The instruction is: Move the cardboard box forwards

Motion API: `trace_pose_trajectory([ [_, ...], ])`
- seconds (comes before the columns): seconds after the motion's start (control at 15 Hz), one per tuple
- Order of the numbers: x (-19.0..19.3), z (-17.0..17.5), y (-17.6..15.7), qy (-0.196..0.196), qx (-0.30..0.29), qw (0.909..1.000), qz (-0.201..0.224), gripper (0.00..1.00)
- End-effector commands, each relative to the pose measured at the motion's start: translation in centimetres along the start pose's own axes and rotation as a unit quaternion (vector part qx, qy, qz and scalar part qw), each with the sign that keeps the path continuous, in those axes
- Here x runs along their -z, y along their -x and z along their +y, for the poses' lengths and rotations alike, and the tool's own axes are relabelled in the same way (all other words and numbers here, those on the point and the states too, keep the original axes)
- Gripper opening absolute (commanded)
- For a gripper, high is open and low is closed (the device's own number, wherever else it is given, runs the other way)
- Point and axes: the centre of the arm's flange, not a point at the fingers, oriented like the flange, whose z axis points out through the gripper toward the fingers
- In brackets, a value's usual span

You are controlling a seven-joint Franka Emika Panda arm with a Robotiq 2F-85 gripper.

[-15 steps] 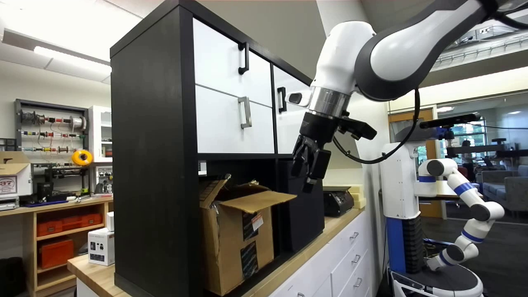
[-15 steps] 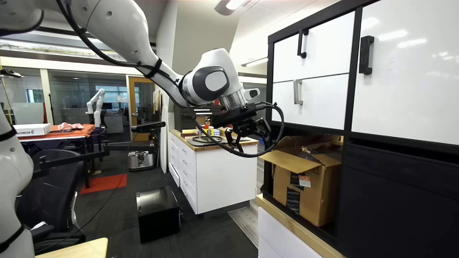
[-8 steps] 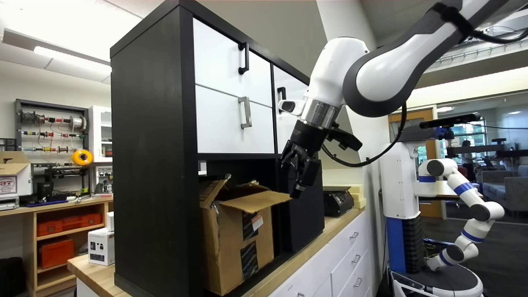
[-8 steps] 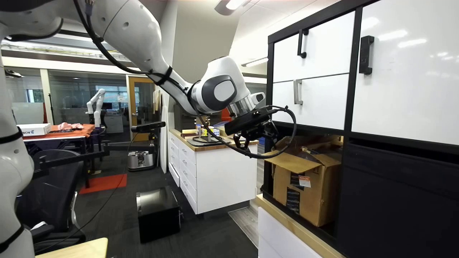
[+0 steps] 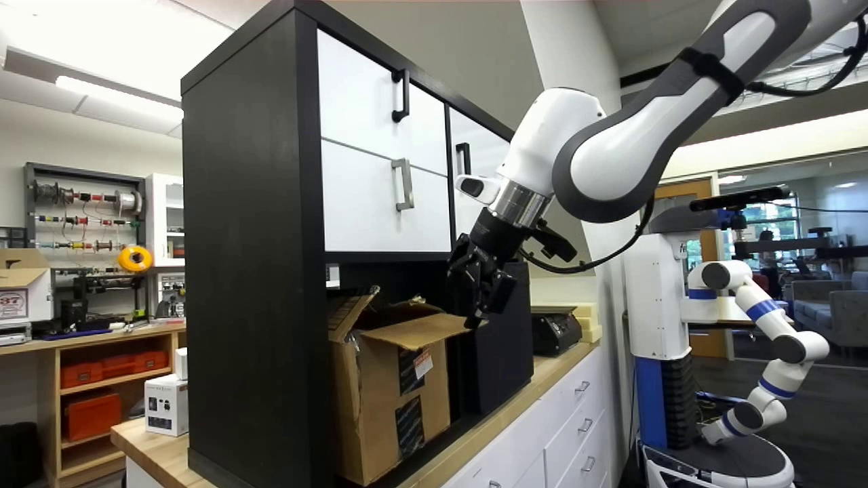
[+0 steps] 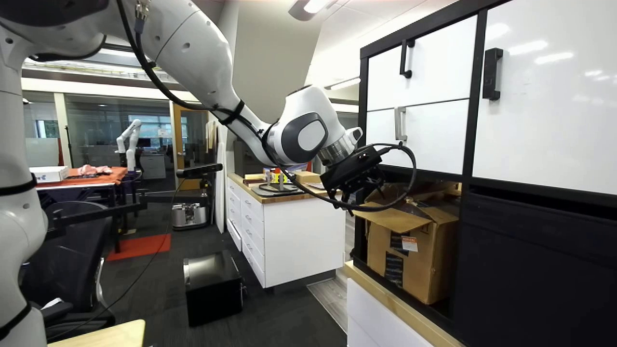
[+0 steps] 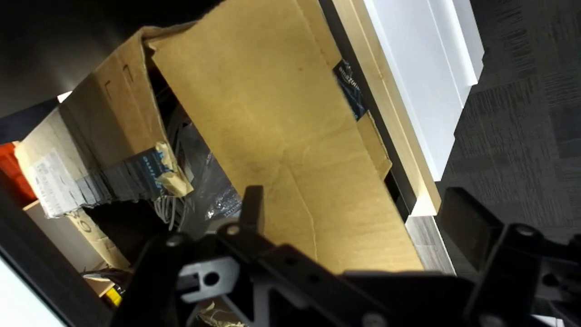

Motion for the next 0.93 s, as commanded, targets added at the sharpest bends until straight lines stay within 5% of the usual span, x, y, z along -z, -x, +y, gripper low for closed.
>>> trace_pose_trajectory([
  [0.0,-0.9,1.6,0.1,0.021,0.034,0.9991,0.017,1.0],
  [0.87,-7.2,3.9,-1.9,0.01,0.119,0.9925,0.025,1.0],
])
